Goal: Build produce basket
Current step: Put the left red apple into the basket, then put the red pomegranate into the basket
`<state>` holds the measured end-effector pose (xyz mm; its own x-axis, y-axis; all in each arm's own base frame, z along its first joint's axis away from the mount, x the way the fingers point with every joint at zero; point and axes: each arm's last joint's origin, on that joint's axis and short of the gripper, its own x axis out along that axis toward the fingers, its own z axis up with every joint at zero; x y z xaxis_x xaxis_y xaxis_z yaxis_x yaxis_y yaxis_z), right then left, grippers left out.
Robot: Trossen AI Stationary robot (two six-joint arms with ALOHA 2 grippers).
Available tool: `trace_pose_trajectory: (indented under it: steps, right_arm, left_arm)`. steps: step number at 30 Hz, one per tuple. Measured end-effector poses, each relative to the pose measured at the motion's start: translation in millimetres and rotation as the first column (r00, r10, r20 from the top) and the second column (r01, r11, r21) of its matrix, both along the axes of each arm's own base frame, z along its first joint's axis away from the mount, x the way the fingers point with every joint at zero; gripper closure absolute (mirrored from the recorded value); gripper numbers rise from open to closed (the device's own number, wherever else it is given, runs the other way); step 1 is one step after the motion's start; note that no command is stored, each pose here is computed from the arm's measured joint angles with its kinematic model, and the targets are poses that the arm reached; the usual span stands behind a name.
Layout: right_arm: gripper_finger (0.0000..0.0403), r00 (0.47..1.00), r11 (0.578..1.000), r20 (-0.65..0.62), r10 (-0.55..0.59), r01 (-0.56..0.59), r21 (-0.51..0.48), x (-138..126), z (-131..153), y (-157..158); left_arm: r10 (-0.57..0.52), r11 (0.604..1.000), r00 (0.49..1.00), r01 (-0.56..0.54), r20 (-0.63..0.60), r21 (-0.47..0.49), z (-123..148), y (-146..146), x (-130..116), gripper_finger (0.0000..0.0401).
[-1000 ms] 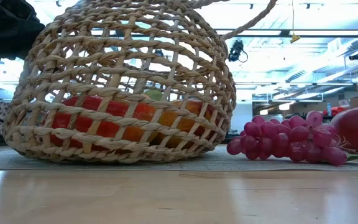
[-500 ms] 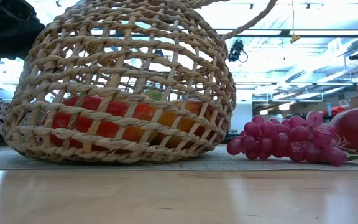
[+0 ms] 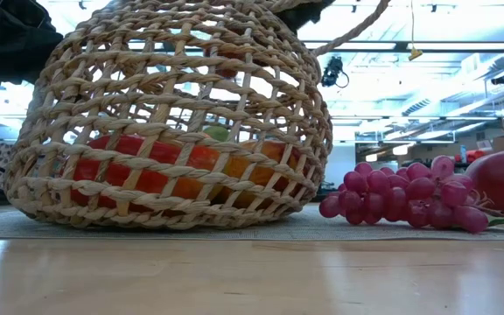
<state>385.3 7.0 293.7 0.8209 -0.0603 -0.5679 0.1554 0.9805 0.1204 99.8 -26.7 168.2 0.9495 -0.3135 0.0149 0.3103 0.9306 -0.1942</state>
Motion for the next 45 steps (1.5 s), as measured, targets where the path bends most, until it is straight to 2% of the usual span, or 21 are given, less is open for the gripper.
trace_pose_trajectory:
  steps: [5,11,17,19,24,29,32,37,41,45]
  right_arm:
    - [0.0112,0.996,1.0,-0.088,0.023,-0.021,0.019,-2.6,-29.1,0.8]
    - [0.0076,0.995,0.999,-0.093,0.032,-0.032,0.003,-0.1,-33.7,0.9]
    - [0.0036,0.998,1.0,-0.058,0.022,-0.023,-0.006,-0.1,-28.1,0.6]
    - [0.0029,0.997,1.0,-0.07,-0.021,0.02,-0.013,0.4,-22.8,-0.4]
    - [0.003,0.991,0.994,-0.091,-0.098,0.093,-0.058,-9.3,19.4,0.2]
    - [0.0043,0.992,0.99,-0.08,-0.099,0.09,-0.106,-36.6,57.4,17.0]
    - [0.0049,0.981,0.981,-0.131,-0.14,0.119,-0.156,-61.6,65.0,27.0]
    - [0.0055,0.954,0.95,-0.173,-0.246,0.202,-0.24,-109.7,62.5,47.4]
    - [0.0055,0.944,0.938,-0.115,-0.309,0.283,-0.202,-149.5,61.5,59.8]
    - [0.0055,0.911,0.91,-0.096,-0.402,0.386,-0.15,-180.8,48.2,62.6]
  left_arm:
    - [0.0,1.0,1.0,0.0,0.0,0.0,0.1,0.0,0.0,0.0372]
    - [0.0,1.0,1.0,0.0,-0.005,0.001,-0.4,0.0,0.0,0.0365]
    - [0.0,1.0,1.0,0.0,0.0,0.0,0.0,0.0,0.0,0.0373]
    - [0.0,1.0,1.0,0.0,-0.001,0.0,0.0,0.0,0.0,0.0373]
    - [0.0,1.0,1.0,0.0,0.0,0.0,0.0,0.0,0.0,0.0367]
    - [0.0,1.0,1.0,0.0,-0.001,0.0,-0.1,0.0,0.0,0.0368]
    - [0.0,1.0,1.0,0.0,-0.001,0.0,0.0,0.0,0.0,0.0372]
    - [0.0,1.0,1.0,0.0,0.0,0.0,0.0,0.0,0.0,0.0371]
    - [0.0,1.0,1.0,0.0,0.0,0.0,0.1,0.0,0.0,0.0366]
    - [0.0,1.0,1.0,0.0,-0.001,0.0,0.0,0.0,0.0,0.0368]
